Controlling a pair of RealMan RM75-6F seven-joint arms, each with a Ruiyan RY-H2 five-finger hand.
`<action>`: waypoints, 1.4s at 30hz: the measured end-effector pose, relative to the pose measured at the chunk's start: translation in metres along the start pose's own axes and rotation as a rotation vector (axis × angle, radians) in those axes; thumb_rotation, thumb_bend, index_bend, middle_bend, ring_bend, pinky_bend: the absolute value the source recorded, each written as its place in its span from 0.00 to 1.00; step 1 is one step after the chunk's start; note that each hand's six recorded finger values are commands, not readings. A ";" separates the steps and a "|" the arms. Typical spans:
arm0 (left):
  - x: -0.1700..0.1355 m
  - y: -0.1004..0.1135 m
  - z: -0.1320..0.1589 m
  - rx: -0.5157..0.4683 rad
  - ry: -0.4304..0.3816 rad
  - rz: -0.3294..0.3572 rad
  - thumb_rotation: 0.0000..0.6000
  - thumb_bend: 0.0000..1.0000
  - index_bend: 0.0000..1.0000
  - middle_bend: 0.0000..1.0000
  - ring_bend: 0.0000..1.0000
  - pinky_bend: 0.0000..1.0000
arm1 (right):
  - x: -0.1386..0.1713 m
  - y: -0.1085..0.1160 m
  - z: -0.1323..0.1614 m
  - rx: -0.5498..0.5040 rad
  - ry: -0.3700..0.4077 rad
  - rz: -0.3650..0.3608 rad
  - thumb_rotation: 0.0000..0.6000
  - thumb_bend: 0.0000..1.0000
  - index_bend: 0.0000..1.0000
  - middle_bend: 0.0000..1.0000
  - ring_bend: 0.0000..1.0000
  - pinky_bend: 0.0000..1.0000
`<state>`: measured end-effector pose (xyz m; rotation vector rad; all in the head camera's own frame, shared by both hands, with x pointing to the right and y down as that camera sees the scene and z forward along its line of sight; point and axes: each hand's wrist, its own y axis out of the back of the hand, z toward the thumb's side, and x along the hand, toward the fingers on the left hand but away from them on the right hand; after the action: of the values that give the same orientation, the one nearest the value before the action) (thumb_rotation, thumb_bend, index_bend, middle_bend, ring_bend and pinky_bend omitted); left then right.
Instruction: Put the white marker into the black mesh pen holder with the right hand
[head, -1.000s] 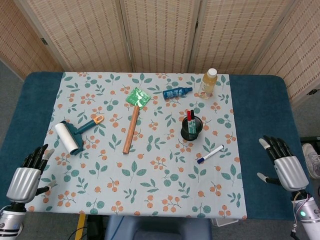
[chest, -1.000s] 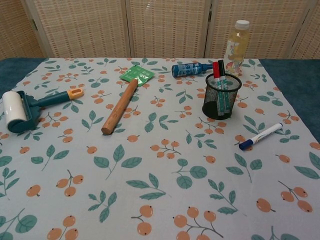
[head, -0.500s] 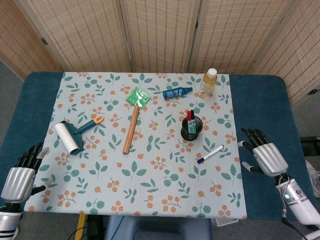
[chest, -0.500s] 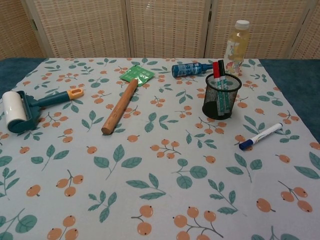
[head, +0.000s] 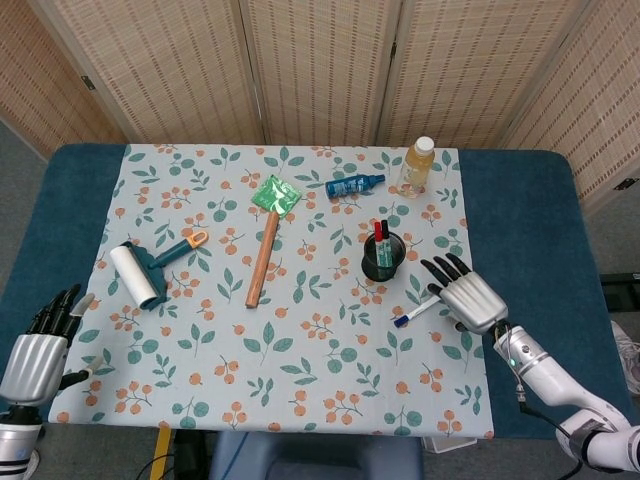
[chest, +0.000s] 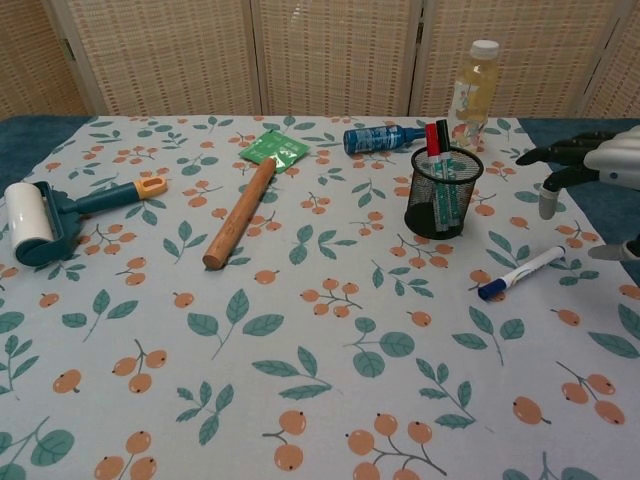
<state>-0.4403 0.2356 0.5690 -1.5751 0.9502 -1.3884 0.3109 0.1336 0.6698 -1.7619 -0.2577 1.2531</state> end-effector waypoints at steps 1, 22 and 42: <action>0.000 0.001 0.000 -0.001 0.001 0.002 1.00 0.21 0.00 0.00 0.00 0.20 | -0.003 -0.003 0.000 0.000 -0.002 0.004 1.00 0.26 0.36 0.02 0.00 0.00; -0.005 0.012 -0.002 -0.026 -0.008 0.031 1.00 0.21 0.00 0.00 0.00 0.21 | -0.047 -0.039 0.007 -0.081 0.000 0.034 1.00 0.28 0.46 0.06 0.00 0.00; -0.007 0.013 -0.001 -0.029 -0.016 0.034 1.00 0.21 0.00 0.00 0.00 0.20 | -0.058 -0.050 0.004 -0.091 -0.022 0.062 1.00 0.30 0.51 0.07 0.00 0.00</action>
<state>-0.4424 0.2371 0.5543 -1.5826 0.9872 -1.3423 0.2973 0.1269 0.7451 -1.8465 -0.2783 1.3238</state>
